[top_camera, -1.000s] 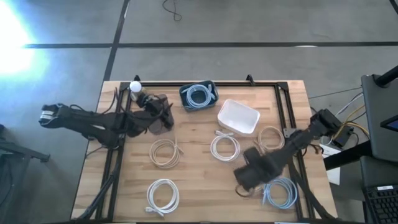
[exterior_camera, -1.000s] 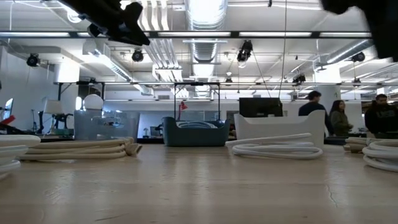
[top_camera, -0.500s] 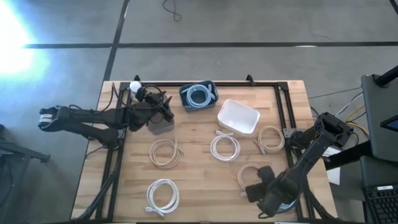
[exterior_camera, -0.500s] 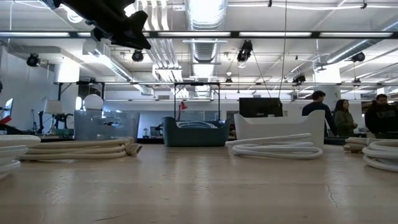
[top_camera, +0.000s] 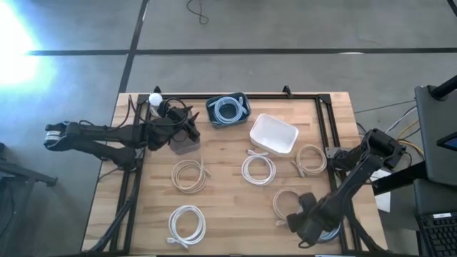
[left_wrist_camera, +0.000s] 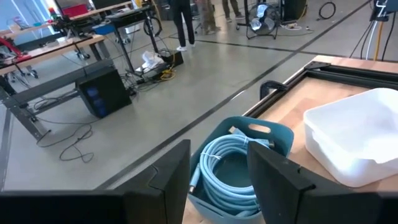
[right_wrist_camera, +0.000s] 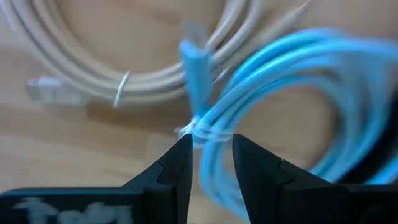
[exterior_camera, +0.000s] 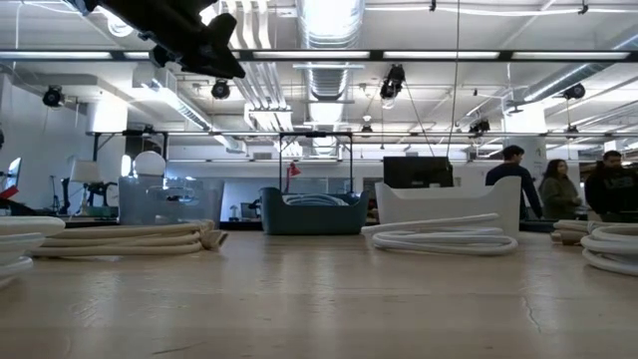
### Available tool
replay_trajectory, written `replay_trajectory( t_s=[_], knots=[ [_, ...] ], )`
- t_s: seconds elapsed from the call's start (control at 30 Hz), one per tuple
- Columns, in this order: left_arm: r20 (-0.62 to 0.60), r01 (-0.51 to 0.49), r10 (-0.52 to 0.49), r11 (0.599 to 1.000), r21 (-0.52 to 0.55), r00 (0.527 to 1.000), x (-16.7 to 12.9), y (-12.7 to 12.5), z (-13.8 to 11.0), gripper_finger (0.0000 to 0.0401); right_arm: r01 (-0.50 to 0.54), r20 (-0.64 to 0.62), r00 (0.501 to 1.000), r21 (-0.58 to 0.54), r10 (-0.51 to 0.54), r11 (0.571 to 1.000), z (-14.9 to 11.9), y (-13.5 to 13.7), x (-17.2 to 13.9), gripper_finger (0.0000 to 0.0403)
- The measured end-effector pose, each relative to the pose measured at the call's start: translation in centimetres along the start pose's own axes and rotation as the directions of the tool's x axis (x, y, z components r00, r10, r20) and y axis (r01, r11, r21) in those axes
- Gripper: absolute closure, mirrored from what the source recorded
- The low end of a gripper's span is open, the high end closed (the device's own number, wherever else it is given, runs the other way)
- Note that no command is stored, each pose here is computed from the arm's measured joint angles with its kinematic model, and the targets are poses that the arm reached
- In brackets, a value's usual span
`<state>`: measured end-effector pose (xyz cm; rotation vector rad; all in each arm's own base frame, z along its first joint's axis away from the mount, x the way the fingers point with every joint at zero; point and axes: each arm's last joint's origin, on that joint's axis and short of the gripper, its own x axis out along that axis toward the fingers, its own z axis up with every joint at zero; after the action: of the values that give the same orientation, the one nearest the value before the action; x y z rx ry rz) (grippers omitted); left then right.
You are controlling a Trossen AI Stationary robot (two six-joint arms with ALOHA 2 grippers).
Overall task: Sort HDMI cables
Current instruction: Put the blue HDMI cable into the blue bin
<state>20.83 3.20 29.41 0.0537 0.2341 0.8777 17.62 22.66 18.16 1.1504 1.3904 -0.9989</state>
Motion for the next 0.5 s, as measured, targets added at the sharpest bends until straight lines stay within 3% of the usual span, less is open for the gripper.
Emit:
replay_trajectory(
  t_s=[0.17, 0.5],
  knots=[
    [0.000, 0.000, 0.000, 1.000, 0.000, 1.000, 0.0, 0.0, 0.0, 0.0238, -0.047, -0.103, 0.994, -0.003, 0.047, 0.999, 0.4, -0.3, 1.9, 0.0298],
    [0.006, 0.000, 0.000, 1.000, -0.007, 1.000, 0.0, 0.0, 0.1, 0.0238, -0.031, -0.092, 0.995, -0.012, 0.030, 0.999, 1.7, -1.1, 2.3, 0.0298]
  ],
)
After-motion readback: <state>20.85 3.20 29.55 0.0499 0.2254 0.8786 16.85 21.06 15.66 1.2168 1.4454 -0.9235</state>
